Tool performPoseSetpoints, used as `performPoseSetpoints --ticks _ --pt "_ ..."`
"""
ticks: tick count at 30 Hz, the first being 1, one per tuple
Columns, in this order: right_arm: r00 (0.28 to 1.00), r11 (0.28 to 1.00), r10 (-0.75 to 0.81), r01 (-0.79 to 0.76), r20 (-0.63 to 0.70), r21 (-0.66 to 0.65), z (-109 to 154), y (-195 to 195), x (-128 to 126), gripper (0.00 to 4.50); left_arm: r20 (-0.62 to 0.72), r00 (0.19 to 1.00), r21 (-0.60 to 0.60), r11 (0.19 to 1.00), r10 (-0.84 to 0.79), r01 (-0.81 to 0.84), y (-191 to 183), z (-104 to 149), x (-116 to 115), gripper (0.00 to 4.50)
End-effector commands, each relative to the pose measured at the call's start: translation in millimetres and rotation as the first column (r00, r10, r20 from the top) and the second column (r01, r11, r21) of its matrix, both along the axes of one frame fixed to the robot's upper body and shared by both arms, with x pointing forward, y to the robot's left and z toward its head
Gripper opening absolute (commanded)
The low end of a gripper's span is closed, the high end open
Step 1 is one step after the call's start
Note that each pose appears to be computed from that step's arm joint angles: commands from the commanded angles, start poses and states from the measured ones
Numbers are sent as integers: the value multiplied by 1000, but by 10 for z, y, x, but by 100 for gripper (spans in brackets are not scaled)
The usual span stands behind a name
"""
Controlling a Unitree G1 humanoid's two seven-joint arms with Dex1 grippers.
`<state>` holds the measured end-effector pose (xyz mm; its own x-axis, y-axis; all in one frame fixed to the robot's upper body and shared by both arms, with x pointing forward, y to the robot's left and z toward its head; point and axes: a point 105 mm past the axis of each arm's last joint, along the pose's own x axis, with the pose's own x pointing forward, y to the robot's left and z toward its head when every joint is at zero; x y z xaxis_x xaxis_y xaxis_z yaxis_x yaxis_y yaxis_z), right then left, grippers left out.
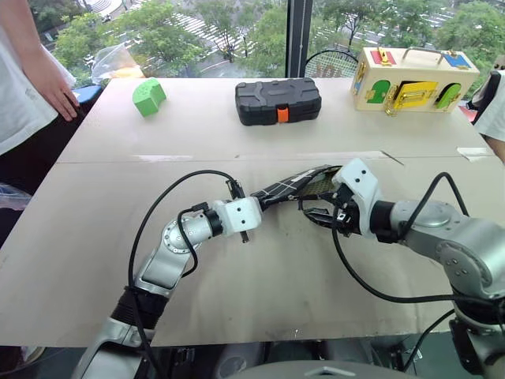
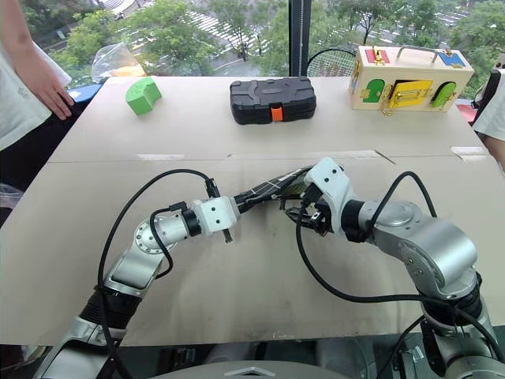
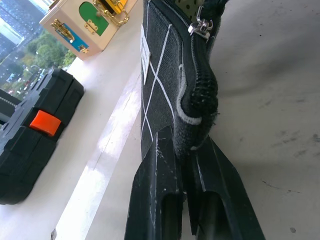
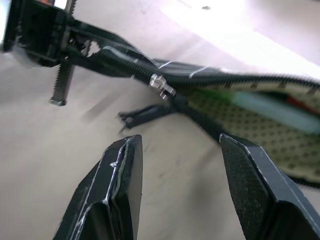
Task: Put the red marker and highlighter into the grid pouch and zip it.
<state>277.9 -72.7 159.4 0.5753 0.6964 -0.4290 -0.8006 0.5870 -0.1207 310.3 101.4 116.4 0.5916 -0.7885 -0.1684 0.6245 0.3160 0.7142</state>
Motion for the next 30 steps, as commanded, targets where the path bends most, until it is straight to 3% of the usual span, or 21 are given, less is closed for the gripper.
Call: performPoseSetpoints --ticks 1,9,16,30 --pt "996 999 40 -40 75 -7 96 95 75 242 63 997 -8 999 -52 52 -91 164 -51 0" --pt "992 996 88 -86 94 -24 107 183 159 242 68 996 -4 998 -64 64 -121 174 -67 0" --pt "988 990 137 -135 65 -40 73 196 99 17 68 996 -7 998 -61 62 -119 174 -82 0" --pt "996 998 69 -70 59 4 137 9 84 17 52 998 -12 999 -46 47 -65 146 -84 0"
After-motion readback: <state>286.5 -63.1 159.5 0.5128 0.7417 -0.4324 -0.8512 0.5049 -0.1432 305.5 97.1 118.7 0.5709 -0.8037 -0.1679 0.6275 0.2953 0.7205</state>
